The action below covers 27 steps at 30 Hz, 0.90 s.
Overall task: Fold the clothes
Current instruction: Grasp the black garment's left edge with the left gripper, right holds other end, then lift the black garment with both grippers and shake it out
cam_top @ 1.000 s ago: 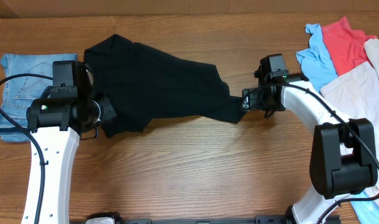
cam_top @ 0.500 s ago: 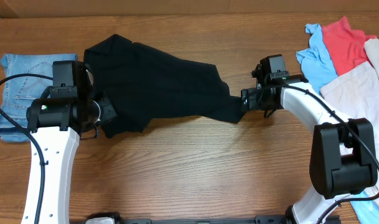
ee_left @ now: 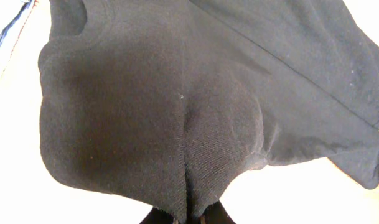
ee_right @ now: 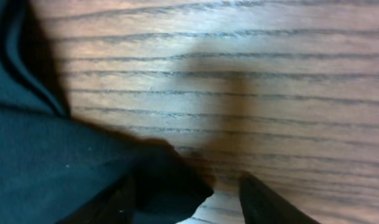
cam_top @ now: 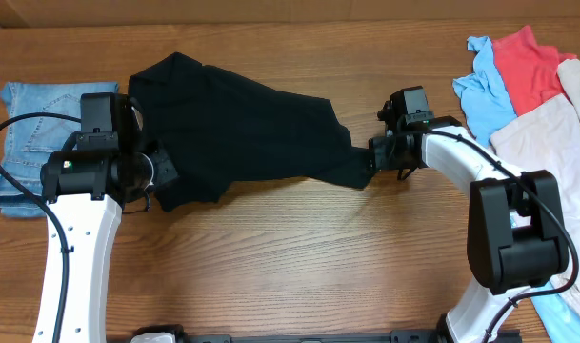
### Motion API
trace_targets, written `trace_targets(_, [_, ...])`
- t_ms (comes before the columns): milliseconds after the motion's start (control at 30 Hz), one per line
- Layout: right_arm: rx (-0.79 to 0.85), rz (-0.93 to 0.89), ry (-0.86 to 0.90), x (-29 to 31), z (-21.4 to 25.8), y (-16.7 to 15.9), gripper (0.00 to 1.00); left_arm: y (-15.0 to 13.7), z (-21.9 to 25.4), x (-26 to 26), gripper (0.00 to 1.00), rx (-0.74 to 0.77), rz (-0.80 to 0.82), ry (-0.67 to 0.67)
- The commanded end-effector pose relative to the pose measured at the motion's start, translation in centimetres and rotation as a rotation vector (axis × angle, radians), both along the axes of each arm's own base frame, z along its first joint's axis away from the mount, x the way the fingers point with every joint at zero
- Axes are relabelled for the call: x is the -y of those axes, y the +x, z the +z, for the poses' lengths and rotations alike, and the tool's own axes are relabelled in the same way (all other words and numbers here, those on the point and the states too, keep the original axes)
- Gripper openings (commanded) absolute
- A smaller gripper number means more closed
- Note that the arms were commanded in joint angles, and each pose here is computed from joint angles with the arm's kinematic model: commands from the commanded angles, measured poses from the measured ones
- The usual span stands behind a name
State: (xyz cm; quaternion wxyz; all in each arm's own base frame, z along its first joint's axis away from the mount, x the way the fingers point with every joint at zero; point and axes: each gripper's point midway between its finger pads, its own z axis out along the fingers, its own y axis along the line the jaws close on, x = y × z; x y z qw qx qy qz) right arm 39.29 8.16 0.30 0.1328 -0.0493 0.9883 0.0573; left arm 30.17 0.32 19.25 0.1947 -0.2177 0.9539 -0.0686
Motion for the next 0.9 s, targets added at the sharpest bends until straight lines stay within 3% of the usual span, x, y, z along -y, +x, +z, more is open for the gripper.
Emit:
trace_targets(0, [-0.048, -0.004, 0.001, 0.0, -1.5, -0.9, 0.34, 0.1, 0.1, -0.4, 0.08, 0.004, -0.006, 0.023])
trace_targets(33, [-0.048, -0.004, 0.001, 0.0, -1.5, -0.9, 0.21, 0.1, 0.1, -0.4, 0.16, 0.003, -0.006, 0.023])
trace_targets(100, [-0.05, -0.006, 0.001, 0.0, -1.5, -0.9, 0.04, 0.1, 0.1, -0.4, 0.17, 0.003, -0.006, 0.023])
trace_targets(267, [-0.034, -0.013, -0.002, 0.1, -0.5, -0.7, 0.04, 0.1, 0.1, -0.4, 0.12, 0.004, -0.006, 0.023])
trace_targets(367, [0.013, -0.036, -0.067, 1.3, 2.1, 0.2, 0.04, 0.8, 0.4, -0.3, 0.04, 0.034, -0.009, 0.017])
trace_targets(533, [0.165, -0.117, -0.186, 4.2, 11.4, 2.5, 0.04, 3.4, 3.7, 0.3, 0.04, 0.178, -0.031, -0.013])
trace_targets(667, [0.416, -0.229, -0.189, 6.9, 24.3, 4.0, 0.04, 5.4, 10.7, 0.1, 0.04, 0.36, -0.071, 0.035])
trace_targets(867, [0.693, -0.297, -0.153, 8.7, 39.3, 0.3, 0.04, 3.9, 23.0, 0.1, 0.04, 0.615, -0.093, 0.078])
